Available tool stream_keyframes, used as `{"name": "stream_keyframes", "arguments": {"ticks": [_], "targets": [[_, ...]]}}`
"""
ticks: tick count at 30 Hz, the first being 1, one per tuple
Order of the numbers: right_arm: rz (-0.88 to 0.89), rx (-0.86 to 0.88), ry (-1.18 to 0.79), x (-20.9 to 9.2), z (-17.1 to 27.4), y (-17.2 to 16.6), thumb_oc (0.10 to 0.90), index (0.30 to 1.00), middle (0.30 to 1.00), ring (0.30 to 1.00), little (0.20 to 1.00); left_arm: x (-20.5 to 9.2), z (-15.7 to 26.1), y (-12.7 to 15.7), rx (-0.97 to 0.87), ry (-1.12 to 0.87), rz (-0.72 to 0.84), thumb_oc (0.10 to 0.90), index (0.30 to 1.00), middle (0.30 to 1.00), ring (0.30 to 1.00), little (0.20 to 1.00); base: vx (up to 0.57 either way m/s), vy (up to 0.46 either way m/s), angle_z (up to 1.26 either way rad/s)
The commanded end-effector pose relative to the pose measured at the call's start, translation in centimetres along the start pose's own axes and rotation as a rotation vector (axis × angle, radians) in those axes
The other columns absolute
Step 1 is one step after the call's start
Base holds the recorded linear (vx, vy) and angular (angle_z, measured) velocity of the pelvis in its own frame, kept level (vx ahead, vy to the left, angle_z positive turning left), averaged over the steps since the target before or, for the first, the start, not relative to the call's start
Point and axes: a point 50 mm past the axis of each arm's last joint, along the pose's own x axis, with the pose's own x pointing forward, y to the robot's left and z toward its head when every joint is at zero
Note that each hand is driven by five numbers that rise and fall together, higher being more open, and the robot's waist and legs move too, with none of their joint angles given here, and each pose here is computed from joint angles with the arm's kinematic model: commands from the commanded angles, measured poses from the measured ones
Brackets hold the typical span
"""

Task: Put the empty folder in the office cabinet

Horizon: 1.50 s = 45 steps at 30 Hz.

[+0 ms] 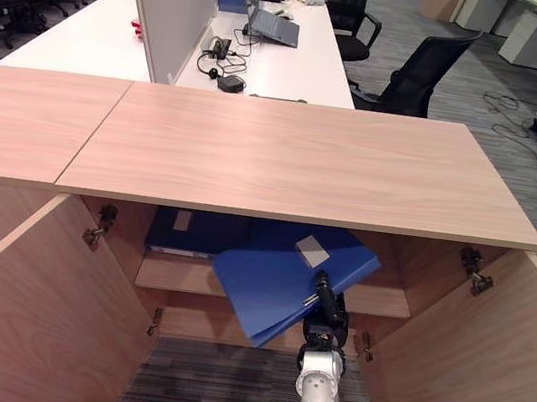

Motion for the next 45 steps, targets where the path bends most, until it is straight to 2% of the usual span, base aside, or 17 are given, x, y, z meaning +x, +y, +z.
{"name": "stream_keyframes", "arguments": {"ticks": [1,5,10,17,20,24,29,45], "targets": [[0.311,0.095,-0.151,0.9,2.6,10.1,0.4,0.3,0.3,0.3,0.3,-0.2,1.0,2.5,0.039,-0.021,0.085,0.8,0.9,0.9,0.9,0.9,0.02,-0.042,-0.21],[0.323,0.141,-0.165,0.9,2.8,11.4,0.4,0.3,0.3,0.3,0.3,-0.1,1.0,2.4,0.046,-0.014,0.087,0.8,0.9,0.9,0.9,0.9,0.04,-0.049,-0.16],[0.397,0.109,-0.256,0.1,4.5,13.6,0.4,0.3,0.3,0.3,0.3,0.0,0.9,1.3,0.097,-0.007,0.049,0.8,0.9,0.9,0.9,0.9,0.2,-0.046,0.01],[0.394,0.139,-0.34,-0.5,6.4,13.5,0.4,0.3,0.3,0.3,0.3,-0.1,0.1,1.0,0.104,0.011,0.039,0.8,0.9,0.9,0.9,0.9,0.25,-0.077,0.49],[0.415,0.157,-0.375,-0.8,7.3,14.6,0.4,0.3,0.3,0.3,0.3,0.1,0.6,-0.3,0.112,-0.013,0.0,0.8,0.9,0.9,0.9,0.9,0.07,-0.078,0.08],[0.463,0.19,-0.415,-1.7,8.0,16.9,0.4,0.3,0.3,0.3,0.3,0.2,1.3,-3.6,0.122,-0.061,-0.108,0.8,0.9,0.9,0.9,0.9,0.0,-0.055,-0.16],[0.482,0.206,-0.436,-2.1,8.3,18.2,0.4,0.3,0.3,0.3,0.3,0.1,1.6,-4.7,0.125,-0.085,-0.143,0.8,0.9,0.9,0.9,0.9,-0.02,-0.01,-0.19],[0.594,0.466,-0.428,-6.4,7.3,21.7,0.4,0.3,0.3,0.3,0.3,0.1,6.0,-6.3,0.147,-0.202,-0.162,0.8,0.9,0.9,0.9,0.9,-0.07,0.01,-0.02]]}}
